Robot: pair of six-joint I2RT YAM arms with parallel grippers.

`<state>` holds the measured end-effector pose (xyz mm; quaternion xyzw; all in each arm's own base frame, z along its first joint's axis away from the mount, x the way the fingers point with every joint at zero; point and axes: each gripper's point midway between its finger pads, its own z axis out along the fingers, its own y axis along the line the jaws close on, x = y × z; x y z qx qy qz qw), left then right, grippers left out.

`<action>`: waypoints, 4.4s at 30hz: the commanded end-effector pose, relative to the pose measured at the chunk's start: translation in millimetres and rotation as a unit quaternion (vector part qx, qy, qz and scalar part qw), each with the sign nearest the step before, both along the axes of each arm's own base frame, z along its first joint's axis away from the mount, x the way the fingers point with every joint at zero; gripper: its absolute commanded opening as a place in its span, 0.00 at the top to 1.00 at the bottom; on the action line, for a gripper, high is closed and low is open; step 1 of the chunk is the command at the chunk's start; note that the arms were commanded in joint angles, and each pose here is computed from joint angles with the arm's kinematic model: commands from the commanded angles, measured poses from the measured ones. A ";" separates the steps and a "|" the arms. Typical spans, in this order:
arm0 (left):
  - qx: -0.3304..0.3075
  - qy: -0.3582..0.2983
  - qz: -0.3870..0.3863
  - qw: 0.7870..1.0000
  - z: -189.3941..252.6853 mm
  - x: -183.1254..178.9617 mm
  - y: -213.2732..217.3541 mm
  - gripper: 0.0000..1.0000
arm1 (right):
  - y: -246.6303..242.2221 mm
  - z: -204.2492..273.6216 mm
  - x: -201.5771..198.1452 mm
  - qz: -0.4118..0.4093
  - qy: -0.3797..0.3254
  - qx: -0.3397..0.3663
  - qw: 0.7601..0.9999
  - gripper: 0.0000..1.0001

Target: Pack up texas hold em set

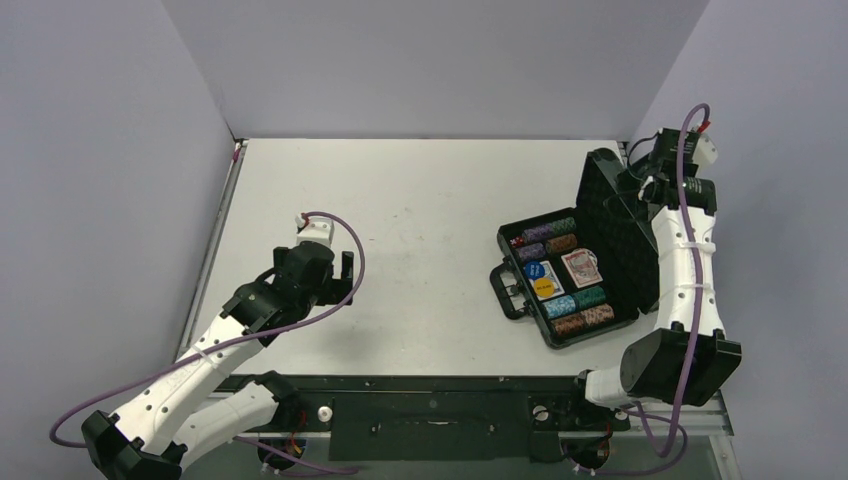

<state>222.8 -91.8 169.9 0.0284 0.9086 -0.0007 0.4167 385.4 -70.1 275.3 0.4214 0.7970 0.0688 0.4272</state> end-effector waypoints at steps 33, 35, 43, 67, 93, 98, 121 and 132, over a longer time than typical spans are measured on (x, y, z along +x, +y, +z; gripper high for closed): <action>-0.021 -0.031 -0.006 0.999 20.4 5.6 -5.7 0.04 | 136.8 -29.3 -64.3 0.228 0.018 0.026 0.973 0.95; -0.021 -0.032 -0.006 0.999 20.6 5.7 -5.8 0.04 | 138.6 -20.9 -65.1 0.239 0.006 0.019 0.971 0.87; -0.018 -0.029 -0.006 0.999 19.7 5.2 -5.1 0.04 | 123.9 -31.4 -68.8 0.224 0.044 -0.017 0.974 0.83; -0.081 -0.052 -0.026 0.995 41.3 9.0 -25.6 0.04 | 82.0 -95.0 -94.1 0.162 0.192 -0.080 0.965 0.66; -0.247 0.022 -0.316 0.916 2.2 27.6 -208.6 0.31 | 92.8 -160.6 -120.3 0.185 0.251 -0.046 0.949 0.74; -0.239 0.042 -0.348 0.905 -11.7 17.9 -234.5 0.35 | 91.7 -170.4 -129.7 0.185 0.261 -0.047 0.946 0.74; -0.234 0.122 -0.392 0.881 -67.3 20.7 -300.3 0.47 | 94.8 -235.9 -176.2 0.171 0.312 -0.015 0.934 0.76; -0.242 0.141 -0.414 0.866 -83.6 16.4 -324.1 0.58 | 98.6 -244.7 -184.8 0.176 0.321 -0.006 0.930 0.78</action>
